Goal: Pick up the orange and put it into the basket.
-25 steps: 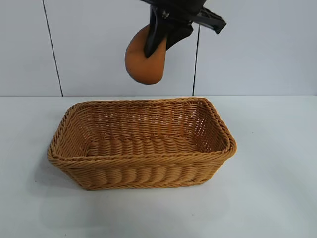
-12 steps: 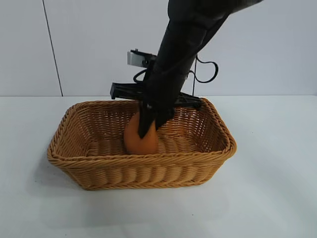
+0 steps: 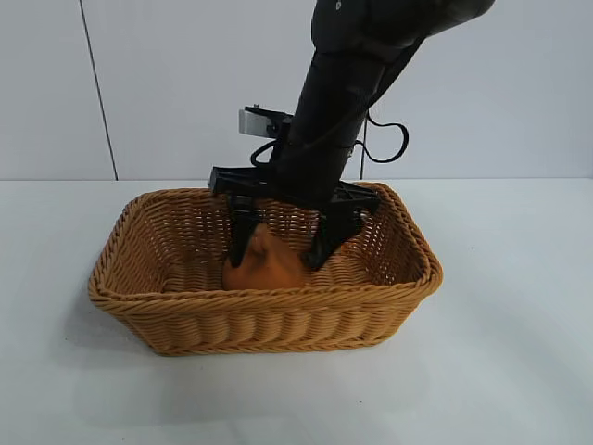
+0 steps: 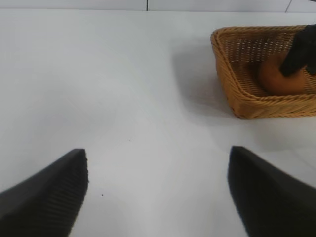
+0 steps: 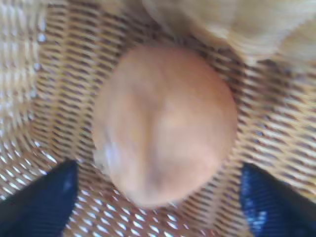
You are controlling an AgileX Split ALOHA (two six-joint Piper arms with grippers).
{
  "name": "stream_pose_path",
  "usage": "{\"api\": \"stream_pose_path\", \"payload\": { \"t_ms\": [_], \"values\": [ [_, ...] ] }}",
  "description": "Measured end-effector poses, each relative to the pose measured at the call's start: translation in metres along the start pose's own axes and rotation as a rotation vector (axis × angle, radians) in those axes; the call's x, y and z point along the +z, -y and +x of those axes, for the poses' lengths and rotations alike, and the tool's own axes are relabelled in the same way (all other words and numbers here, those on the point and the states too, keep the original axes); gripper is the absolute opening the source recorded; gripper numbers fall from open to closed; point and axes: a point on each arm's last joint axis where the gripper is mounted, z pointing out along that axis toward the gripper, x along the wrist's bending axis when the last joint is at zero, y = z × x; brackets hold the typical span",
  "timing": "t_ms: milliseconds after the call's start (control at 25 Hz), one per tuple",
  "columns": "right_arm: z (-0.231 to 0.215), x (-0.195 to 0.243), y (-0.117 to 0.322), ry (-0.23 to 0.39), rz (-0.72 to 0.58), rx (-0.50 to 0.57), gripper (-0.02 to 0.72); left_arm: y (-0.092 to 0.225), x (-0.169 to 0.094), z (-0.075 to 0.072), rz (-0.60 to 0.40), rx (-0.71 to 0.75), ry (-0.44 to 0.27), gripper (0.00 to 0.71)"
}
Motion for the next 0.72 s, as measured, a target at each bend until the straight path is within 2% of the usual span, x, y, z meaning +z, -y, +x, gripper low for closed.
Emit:
{"api": "stream_pose_path", "payload": {
  "t_ms": [280,520,720],
  "values": [
    [0.004,-0.039,-0.014,0.063,0.026,-0.067,0.694,0.000,0.000,0.000,0.000,0.000,0.000,0.557],
    [0.015,-0.088,-0.031,0.060,-0.133,-0.053,0.694,0.000,0.000,0.000,0.000,0.000,0.000,0.557],
    [0.016,-0.112,-0.033,0.091,-0.199,-0.065,0.694,0.000,0.000,0.000,0.000,0.000,0.000,0.557]
  ]
}}
